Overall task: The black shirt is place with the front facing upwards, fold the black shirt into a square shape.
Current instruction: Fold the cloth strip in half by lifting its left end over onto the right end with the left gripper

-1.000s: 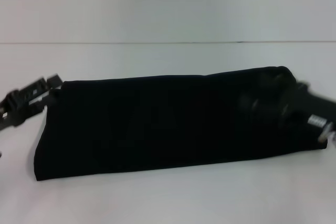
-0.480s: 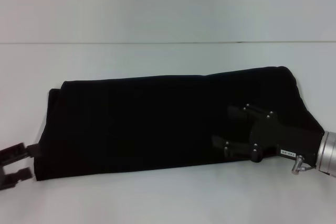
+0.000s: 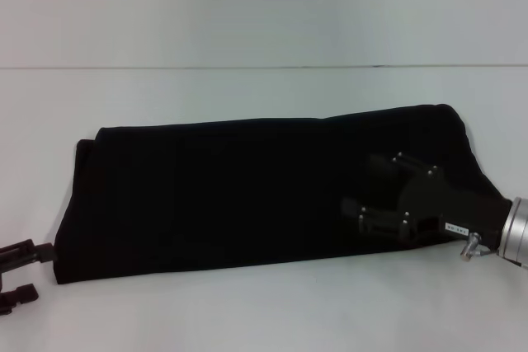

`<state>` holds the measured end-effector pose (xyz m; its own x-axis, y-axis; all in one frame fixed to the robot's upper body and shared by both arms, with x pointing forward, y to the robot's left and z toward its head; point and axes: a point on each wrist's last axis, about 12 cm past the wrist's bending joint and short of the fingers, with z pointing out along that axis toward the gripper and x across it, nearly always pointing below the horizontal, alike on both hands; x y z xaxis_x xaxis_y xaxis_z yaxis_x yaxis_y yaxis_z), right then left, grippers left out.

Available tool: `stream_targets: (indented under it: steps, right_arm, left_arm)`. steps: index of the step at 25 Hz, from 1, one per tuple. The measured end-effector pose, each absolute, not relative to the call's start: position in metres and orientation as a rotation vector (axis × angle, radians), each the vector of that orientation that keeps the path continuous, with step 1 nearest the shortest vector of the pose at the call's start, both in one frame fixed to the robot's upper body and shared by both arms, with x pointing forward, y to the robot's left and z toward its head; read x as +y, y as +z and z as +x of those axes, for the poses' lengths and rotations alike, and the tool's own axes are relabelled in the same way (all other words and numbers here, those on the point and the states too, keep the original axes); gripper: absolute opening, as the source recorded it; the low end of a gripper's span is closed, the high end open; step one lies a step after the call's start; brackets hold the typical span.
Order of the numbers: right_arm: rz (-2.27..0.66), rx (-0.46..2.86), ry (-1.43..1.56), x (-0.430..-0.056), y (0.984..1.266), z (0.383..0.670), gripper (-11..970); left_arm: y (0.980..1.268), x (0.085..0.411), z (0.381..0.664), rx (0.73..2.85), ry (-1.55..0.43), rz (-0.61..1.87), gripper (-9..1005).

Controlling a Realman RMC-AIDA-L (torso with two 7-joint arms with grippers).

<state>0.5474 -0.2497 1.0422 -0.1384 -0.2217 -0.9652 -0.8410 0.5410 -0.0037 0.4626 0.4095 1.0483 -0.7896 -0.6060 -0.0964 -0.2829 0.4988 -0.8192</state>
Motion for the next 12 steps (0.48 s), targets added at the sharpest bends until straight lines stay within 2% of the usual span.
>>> stream_targets:
  steps: [12]
  right_arm:
    - [-0.904, 1.651, 0.686, -0.2478, 1.0452, 0.5519, 900]
  left_arm:
    - [1.0427, 0.4002, 0.4724, 2.375, -1.200, -0.770, 887]
